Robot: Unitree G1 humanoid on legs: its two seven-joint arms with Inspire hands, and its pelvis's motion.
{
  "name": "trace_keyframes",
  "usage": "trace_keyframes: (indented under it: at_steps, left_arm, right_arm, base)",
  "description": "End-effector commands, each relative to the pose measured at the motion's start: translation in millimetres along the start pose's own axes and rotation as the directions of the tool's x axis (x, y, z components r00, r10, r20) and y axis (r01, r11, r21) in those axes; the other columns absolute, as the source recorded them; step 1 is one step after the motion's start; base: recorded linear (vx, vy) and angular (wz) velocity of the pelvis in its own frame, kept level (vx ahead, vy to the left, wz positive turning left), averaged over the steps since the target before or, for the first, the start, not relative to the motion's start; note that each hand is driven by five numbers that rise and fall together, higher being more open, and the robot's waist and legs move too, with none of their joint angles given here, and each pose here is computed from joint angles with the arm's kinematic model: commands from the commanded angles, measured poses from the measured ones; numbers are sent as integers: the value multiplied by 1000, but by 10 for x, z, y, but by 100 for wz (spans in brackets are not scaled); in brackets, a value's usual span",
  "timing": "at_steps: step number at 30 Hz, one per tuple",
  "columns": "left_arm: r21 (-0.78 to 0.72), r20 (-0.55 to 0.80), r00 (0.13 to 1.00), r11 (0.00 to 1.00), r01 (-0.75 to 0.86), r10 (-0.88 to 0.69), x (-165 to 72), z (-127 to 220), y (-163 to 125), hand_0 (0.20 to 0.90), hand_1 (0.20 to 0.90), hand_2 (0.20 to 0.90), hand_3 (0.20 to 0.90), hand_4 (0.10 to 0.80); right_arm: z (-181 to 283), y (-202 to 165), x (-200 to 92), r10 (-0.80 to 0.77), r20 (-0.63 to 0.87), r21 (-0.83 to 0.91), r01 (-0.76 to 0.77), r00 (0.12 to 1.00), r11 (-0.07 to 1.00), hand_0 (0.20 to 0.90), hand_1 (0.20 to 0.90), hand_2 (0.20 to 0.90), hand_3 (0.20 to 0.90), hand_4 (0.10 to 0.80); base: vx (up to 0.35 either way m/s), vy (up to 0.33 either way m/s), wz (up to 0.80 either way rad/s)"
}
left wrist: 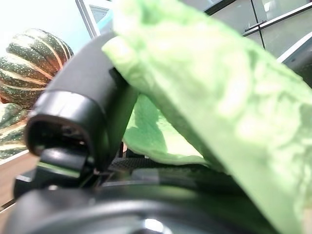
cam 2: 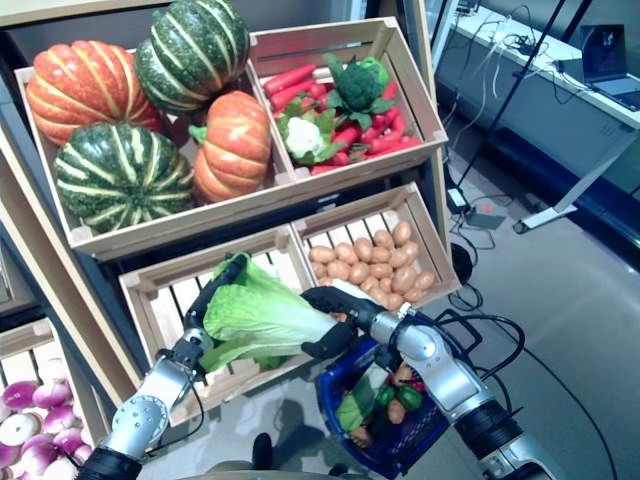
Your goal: Put vegetables into the basket
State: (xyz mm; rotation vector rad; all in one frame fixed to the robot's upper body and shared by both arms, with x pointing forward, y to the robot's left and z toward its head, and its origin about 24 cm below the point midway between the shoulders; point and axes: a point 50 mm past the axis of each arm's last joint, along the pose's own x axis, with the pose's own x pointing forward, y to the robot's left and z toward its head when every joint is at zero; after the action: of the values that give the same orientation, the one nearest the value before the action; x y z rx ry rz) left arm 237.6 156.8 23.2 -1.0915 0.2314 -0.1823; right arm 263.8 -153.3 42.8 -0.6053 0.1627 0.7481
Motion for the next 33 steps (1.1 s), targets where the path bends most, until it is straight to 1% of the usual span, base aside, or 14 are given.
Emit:
trace_keyframes:
  at_steps: [1, 4, 7, 8, 9, 10, 11, 19, 20, 22, 27, 28, 32, 33]
  left_arm:
    - [-23, 121, 938, 944, 328, -323, 251, 154, -576, 300, 300, 300, 300, 400]
    - [-18, 123, 938, 944, 329, -324, 245, 162, -570, 300, 300, 300, 300, 400]
    - [6, 129, 940, 948, 319, -317, 218, 211, -556, 300, 300, 300, 300, 400]
    - [10, 131, 939, 948, 319, -318, 207, 229, -554, 493, 493, 493, 493, 529]
    - [13, 135, 939, 949, 316, -315, 194, 250, -554, 775, 775, 775, 775, 717]
    - [15, 135, 939, 949, 316, -315, 190, 255, -554, 862, 862, 862, 862, 775]
    - [22, 136, 940, 950, 313, -313, 168, 281, -547, 900, 900, 900, 900, 800]
    - [86, 154, 952, 963, 255, -265, 57, 397, -451, 900, 900, 900, 900, 800]
    - [85, 153, 952, 963, 255, -265, 57, 396, -451, 900, 900, 900, 900, 800]
    - [108, 160, 958, 969, 222, -238, 8, 435, -391, 900, 900, 900, 900, 800]
    - [157, 167, 963, 970, 188, -213, -46, 469, -332, 900, 900, 900, 900, 800]
    - [172, 182, 959, 967, 188, -219, -69, 508, -320, 900, 900, 900, 900, 800]
    - [221, 222, 939, 952, 213, -262, -41, 601, -389, 900, 900, 900, 900, 800]
    - [252, 245, 926, 941, 225, -287, -16, 657, -444, 900, 900, 900, 900, 800]
  right_arm:
    - [9, -92, 44, -150, 17, 51, 149, 989, 988, 300, 300, 300, 300, 400]
    - [-8, -117, 21, -173, 11, 56, 172, 985, 983, 300, 300, 300, 300, 400]
    - [-77, -243, -116, -263, -8, 76, 263, 965, 962, 300, 300, 300, 300, 400]
    - [-96, -277, -161, -282, -14, 74, 282, 959, 956, 300, 300, 300, 300, 400]
    - [-118, -316, -218, -312, -22, 70, 313, 950, 947, 300, 300, 300, 300, 400]
    - [-121, -325, -232, -319, -23, 70, 320, 948, 945, 300, 300, 300, 300, 400]
    - [-135, -372, -303, -351, -29, 69, 352, 936, 933, 300, 300, 300, 300, 400]
    - [-201, -605, -722, -543, -35, 118, 544, 839, 831, 300, 300, 300, 300, 400]
    - [-201, -604, -723, -544, -36, 118, 544, 839, 831, 300, 300, 300, 300, 400]
    - [-213, -658, -865, -626, -21, 183, 619, 780, 764, 300, 300, 300, 300, 400]
    - [-216, -692, -997, -747, 9, 266, 718, 665, 643, 300, 300, 300, 300, 400]
    - [-195, -716, -1049, -798, 31, 288, 760, 601, 583, 300, 300, 300, 300, 400]
    - [-106, -805, -1052, -856, 84, 336, 794, 511, 507, 300, 300, 300, 300, 400]
    - [-74, -852, -1048, -878, 101, 363, 804, 468, 471, 300, 300, 300, 300, 400]
  base:
    - [0, 0, 0]
    - [0, 0, 0]
    - [-32, -27, 0]
    - [-31, -30, 0]
    - [0, 0, 0]
    - [-38, -34, 0]
    - [-35, -39, -1]
    - [-25, -53, -7]
    - [-7, -51, -12]
    - [-17, -68, -5]
    - [-51, -60, -10]
    - [-115, -51, -20]
    - [-219, -34, -12]
    - [-292, -34, -4]
